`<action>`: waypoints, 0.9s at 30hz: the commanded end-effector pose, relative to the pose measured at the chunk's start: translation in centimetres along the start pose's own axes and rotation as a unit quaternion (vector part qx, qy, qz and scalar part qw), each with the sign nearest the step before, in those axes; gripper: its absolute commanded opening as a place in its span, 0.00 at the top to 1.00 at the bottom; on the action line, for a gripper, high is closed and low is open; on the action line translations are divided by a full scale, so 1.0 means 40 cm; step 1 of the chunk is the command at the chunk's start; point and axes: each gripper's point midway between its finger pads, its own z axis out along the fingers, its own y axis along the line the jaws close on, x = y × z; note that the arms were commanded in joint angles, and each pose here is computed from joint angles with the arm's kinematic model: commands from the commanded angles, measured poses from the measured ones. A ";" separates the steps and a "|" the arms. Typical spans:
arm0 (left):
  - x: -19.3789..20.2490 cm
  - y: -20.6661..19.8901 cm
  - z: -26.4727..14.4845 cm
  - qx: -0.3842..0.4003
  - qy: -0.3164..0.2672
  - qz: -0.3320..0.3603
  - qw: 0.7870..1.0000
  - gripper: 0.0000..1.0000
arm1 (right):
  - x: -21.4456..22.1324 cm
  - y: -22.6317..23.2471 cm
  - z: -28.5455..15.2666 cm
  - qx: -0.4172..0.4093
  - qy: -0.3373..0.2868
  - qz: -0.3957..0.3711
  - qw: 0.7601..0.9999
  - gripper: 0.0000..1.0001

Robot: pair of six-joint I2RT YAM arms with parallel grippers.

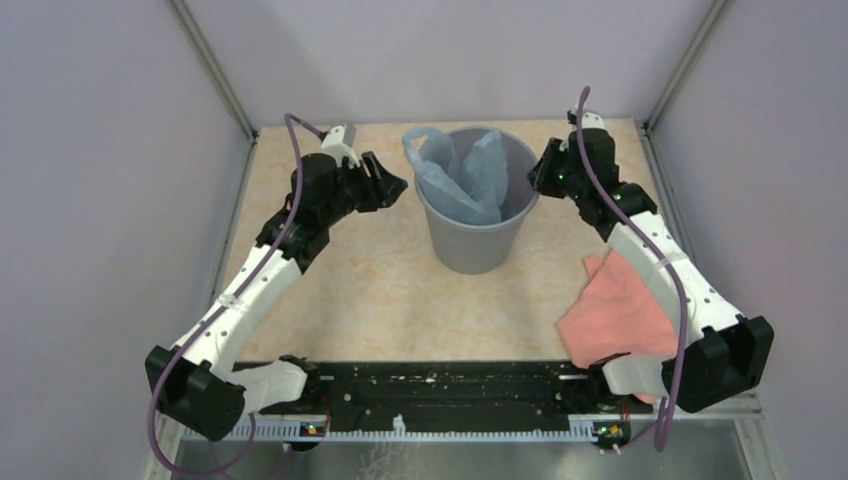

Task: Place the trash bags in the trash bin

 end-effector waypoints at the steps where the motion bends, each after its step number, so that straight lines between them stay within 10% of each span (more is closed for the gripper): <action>1: -0.032 -0.017 0.004 0.026 -0.016 0.006 1.000 0.45 | -0.009 0.052 -0.058 -0.021 -0.030 0.032 0.999 0.79; 10: -0.079 -0.004 -0.034 0.016 -0.027 0.021 0.999 0.45 | 0.043 0.097 -0.123 -0.040 -0.040 0.047 0.997 0.76; 19: -0.156 -0.039 -0.156 0.002 -0.056 0.072 0.996 0.39 | -0.031 0.080 -0.212 -0.033 -0.073 -0.030 0.996 0.39; 27: -0.238 -0.123 -0.276 0.026 -0.072 0.145 0.987 0.23 | -0.086 0.199 -0.306 -0.167 -0.079 -0.148 0.972 0.28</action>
